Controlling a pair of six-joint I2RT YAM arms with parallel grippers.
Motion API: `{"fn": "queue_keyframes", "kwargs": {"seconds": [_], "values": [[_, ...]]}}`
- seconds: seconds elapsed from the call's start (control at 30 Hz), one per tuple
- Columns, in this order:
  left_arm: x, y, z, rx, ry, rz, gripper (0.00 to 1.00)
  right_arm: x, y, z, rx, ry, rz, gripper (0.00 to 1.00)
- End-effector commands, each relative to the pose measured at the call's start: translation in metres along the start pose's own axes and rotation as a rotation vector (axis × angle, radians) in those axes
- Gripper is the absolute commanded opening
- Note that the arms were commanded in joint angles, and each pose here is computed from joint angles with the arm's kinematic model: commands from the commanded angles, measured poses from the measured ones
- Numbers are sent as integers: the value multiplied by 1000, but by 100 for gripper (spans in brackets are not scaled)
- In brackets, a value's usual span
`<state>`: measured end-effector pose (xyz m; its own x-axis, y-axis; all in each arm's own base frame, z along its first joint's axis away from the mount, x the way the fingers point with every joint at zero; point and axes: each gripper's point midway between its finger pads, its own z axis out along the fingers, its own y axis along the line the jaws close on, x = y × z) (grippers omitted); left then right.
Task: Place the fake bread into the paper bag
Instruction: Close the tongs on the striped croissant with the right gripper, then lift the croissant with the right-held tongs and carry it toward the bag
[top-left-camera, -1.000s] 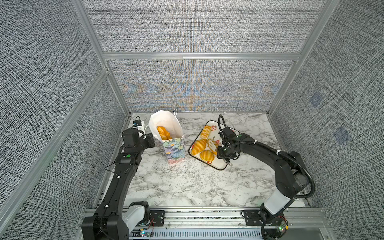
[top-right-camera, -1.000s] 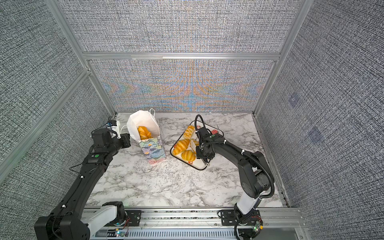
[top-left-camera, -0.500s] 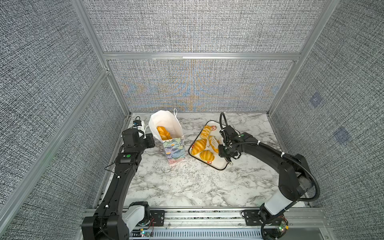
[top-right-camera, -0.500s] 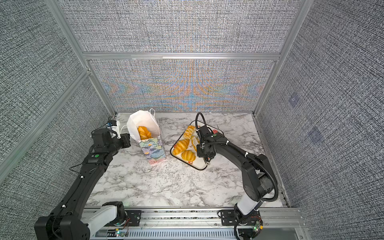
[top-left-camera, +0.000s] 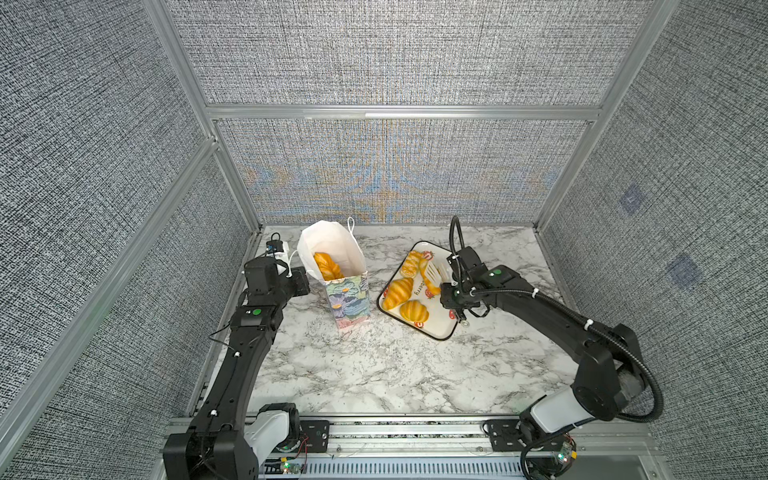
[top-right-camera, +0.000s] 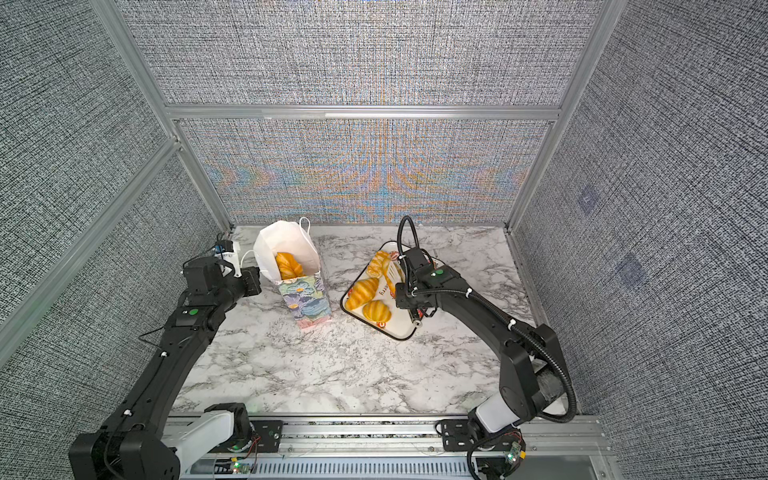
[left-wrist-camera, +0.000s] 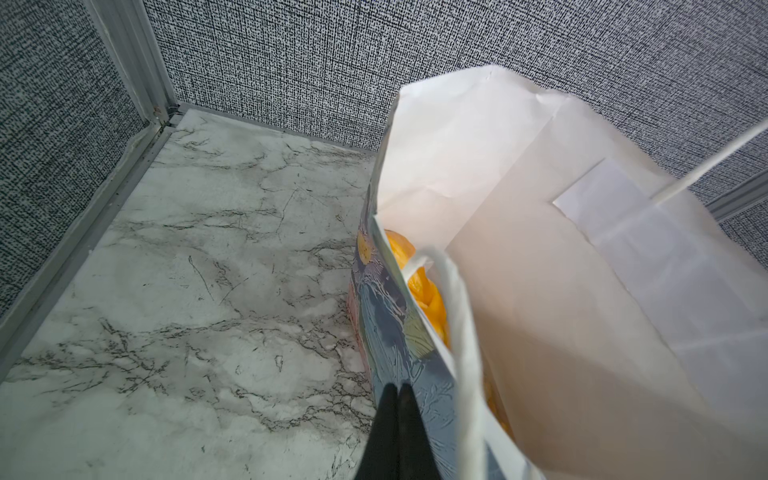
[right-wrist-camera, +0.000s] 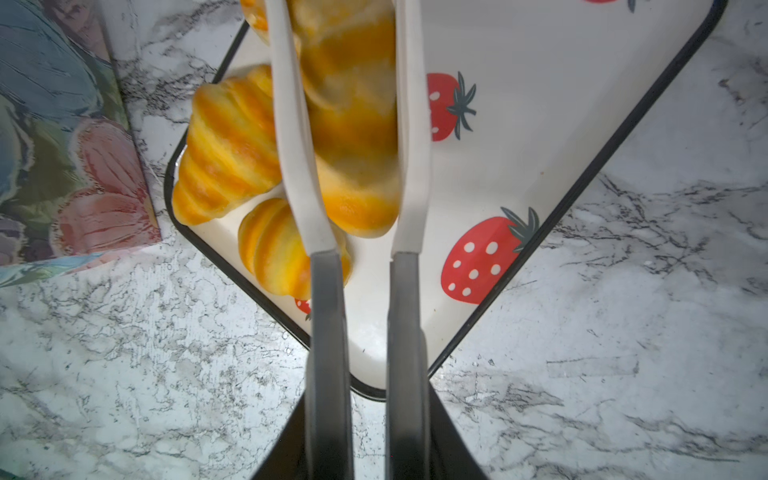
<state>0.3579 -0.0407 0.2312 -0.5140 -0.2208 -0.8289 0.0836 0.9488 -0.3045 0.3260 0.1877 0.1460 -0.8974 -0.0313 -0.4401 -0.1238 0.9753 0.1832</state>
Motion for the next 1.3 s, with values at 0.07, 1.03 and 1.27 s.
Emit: {"fn": "queue_keyframes", "kwargs": {"seconds": [0.07,1.03,1.27], "values": [[-3,-2,-1,11,-15,4,0,-19,11,-19,-63,-101,9,29],[-4,-2,-2,12,-16,4,0,-48,91,-122,-396,-474,-139,29],[-3,-2,-1,13,-16,2,0,-45,117,-133,-447,-497,-203,29]]}}
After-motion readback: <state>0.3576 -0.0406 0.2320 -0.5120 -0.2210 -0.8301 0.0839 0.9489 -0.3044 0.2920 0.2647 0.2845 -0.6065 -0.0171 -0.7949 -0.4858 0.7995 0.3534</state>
